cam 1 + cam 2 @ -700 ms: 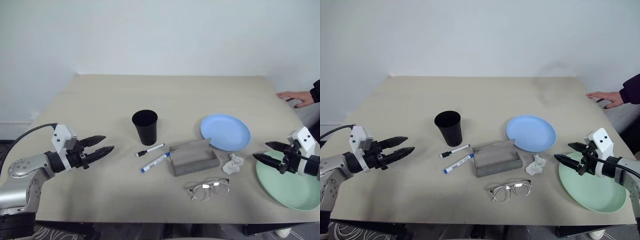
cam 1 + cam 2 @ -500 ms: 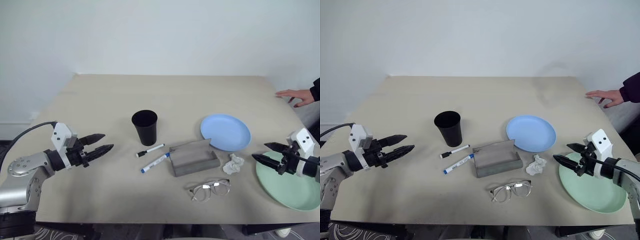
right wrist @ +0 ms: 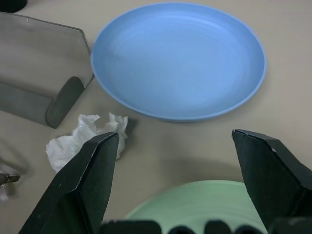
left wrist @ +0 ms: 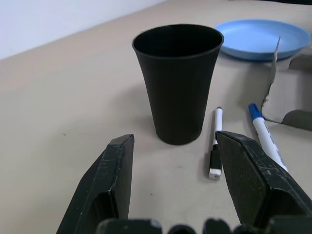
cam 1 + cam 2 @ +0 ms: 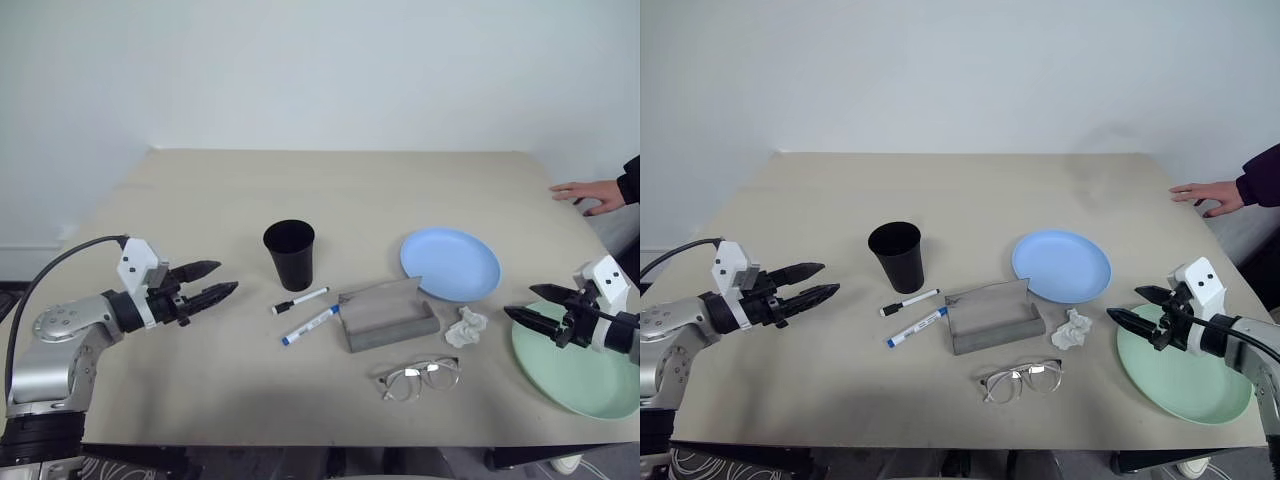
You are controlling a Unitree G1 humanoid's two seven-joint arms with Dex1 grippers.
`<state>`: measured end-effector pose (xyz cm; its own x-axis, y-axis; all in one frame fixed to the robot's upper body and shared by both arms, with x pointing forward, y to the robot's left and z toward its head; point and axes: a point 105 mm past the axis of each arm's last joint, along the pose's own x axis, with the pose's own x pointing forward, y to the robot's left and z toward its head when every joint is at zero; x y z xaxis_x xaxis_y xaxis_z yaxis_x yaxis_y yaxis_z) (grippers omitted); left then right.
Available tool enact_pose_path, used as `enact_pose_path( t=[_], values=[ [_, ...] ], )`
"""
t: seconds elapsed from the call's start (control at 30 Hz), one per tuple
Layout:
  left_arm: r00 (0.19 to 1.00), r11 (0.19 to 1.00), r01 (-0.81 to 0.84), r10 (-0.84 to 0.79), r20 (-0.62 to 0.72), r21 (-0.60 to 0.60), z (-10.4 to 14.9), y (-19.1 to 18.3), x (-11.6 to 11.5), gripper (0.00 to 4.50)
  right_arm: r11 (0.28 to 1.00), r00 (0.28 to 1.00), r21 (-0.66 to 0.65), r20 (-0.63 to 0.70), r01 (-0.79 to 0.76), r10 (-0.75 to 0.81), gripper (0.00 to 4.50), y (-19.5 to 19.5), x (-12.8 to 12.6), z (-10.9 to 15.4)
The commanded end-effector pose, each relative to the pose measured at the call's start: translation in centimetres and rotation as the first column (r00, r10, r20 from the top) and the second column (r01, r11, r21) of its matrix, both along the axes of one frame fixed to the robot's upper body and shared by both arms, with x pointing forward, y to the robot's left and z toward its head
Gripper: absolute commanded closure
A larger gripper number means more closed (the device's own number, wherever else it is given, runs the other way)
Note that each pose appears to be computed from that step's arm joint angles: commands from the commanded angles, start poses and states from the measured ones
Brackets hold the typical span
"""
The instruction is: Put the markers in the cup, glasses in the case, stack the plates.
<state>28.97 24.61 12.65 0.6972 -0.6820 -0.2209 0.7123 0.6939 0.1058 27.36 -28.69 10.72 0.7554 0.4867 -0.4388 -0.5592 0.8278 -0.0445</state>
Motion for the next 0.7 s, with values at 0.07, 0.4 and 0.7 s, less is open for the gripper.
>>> enact_pose_path(
  t=[0.07, 0.4, 0.7],
  values=[
    [0.994, 0.999, 0.02, -0.023, 0.108, 0.029, 2.7, -1.5, 0.6, 1.73, 1.0, 0.996, -0.024, 0.091, 0.018, -0.016, 0.46, -1.3, 1.5, 2.7],
    [0.996, 1.0, 0.004, -0.005, 0.084, 0.02, 2.3, -1.2, -0.4, 1.73, 0.998, 0.996, -0.064, 0.091, 0.023, -0.017, 0.46, -2.3, 2.6, 2.5],
    [0.997, 0.999, -0.038, 0.038, 0.066, 0.006, 0.9, -0.1, -0.3, 1.73, 0.993, 0.994, -0.078, 0.061, 0.092, -0.087, 0.46, -3.6, 1.8, 2.0]
  ],
)
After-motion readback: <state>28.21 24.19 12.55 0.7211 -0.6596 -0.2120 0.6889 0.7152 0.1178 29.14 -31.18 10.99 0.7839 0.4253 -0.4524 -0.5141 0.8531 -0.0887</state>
